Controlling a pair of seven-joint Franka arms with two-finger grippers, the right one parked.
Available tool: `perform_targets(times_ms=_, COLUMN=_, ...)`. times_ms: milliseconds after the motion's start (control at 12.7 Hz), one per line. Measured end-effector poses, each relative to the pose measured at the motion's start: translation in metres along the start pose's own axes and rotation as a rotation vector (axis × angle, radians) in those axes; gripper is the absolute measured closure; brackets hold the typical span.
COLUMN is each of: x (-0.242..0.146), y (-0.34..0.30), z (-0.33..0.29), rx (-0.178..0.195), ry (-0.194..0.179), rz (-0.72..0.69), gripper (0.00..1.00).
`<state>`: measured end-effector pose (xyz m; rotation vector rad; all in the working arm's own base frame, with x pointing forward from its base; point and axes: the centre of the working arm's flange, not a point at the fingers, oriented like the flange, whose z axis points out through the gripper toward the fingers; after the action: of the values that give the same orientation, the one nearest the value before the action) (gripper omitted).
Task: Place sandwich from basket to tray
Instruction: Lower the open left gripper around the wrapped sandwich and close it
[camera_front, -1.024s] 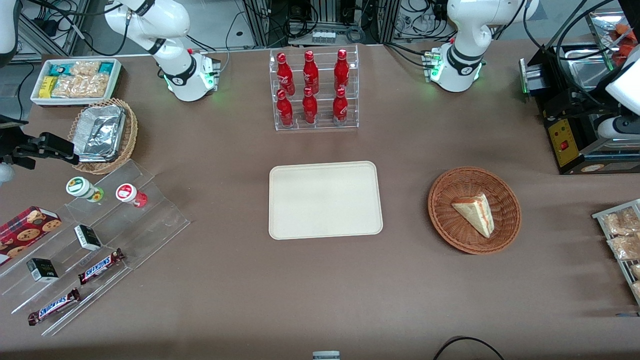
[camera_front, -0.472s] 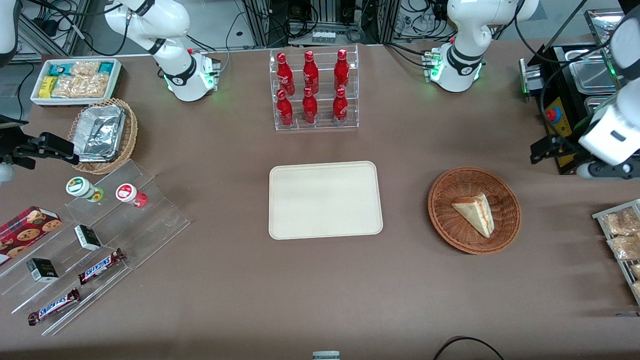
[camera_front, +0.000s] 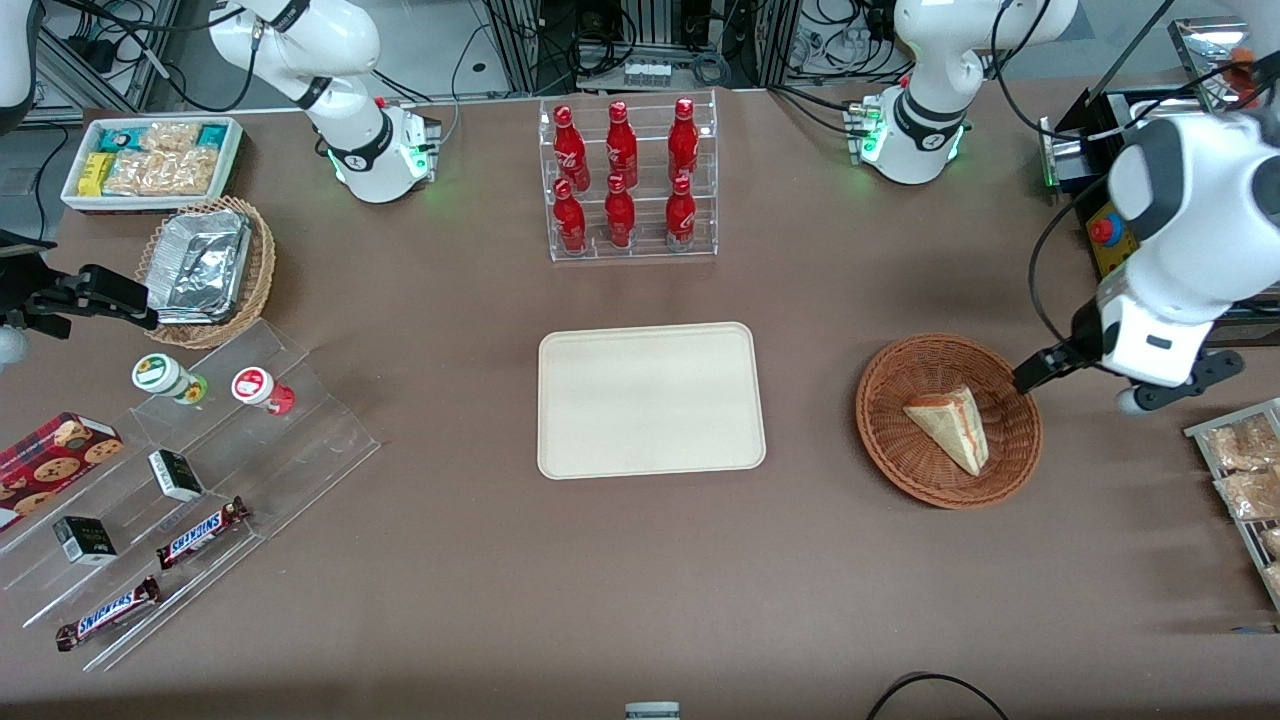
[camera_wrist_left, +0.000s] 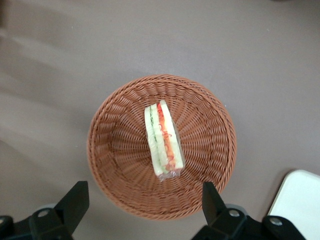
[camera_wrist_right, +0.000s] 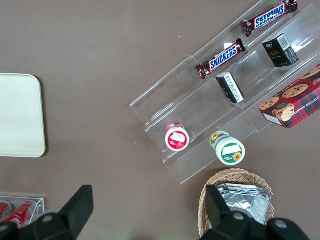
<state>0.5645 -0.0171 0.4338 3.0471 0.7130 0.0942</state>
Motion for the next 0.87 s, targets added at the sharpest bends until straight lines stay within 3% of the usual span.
perform_targets(times_ms=236, x=-0.006, y=0.010, z=0.045, rx=-0.008, ry=0.008, rz=-0.118, gripper=0.00)
perform_targets(times_ms=866, x=-0.009, y=0.020, z=0.130, rx=0.012, ry=-0.034, rz=-0.130, gripper=0.00)
